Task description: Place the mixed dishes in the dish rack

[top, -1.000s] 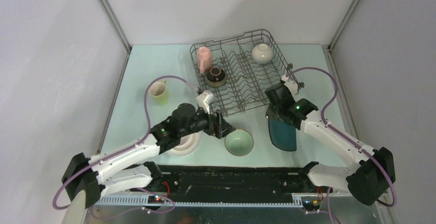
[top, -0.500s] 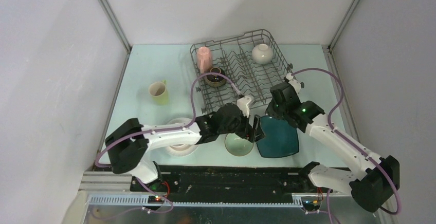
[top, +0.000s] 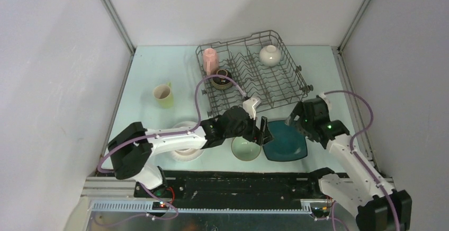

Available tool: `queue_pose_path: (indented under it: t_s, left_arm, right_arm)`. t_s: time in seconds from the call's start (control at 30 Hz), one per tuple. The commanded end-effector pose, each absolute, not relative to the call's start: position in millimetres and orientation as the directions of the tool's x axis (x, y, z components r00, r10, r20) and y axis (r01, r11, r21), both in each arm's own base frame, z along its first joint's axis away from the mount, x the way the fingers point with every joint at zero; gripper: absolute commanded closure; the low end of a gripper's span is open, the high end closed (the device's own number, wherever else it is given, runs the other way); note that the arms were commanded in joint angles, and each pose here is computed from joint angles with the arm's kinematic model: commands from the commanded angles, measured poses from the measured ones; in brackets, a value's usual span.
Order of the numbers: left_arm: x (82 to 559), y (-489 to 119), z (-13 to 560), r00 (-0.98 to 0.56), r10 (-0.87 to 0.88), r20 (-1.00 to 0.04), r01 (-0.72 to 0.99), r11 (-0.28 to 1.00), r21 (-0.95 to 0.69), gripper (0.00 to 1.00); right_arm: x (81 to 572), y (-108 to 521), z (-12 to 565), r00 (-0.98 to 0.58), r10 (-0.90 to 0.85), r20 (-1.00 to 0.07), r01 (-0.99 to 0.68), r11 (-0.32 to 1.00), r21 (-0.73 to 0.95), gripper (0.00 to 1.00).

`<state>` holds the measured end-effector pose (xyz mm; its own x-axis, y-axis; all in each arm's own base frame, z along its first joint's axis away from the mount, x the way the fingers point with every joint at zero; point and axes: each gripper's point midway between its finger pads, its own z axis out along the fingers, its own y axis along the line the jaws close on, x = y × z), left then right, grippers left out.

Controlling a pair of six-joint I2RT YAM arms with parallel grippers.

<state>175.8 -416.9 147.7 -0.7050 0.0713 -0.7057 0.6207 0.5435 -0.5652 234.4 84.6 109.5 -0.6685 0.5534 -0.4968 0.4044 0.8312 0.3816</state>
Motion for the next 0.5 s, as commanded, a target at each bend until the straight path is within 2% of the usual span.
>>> queue_pose_path:
  t_s: [0.0, 0.17, 0.47]
  left_arm:
    - [176.3, -435.4, 156.7, -0.716, 0.075, -0.694, 0.621, 0.523, -0.584, 0.11]
    - [181.5, -448.3, 140.9, -0.735, 0.120, -0.667, 0.606, 0.558, -0.567, 0.12]
    - [193.8, -458.5, 104.7, -0.775, 0.146, -0.615, 0.549, 0.638, -0.540, 0.12]
  right_arm:
    - [226.1, 64.4, 95.9, -0.640, 0.632, -0.438, 0.467, 0.772, 0.431, 0.04]
    - [219.9, 40.4, 71.6, -0.624, 0.679, -0.387, 0.537, 0.732, 0.420, 0.00]
    - [220.5, 21.2, 39.7, -0.586, 0.715, -0.381, 0.590, 0.699, 0.404, 0.01]
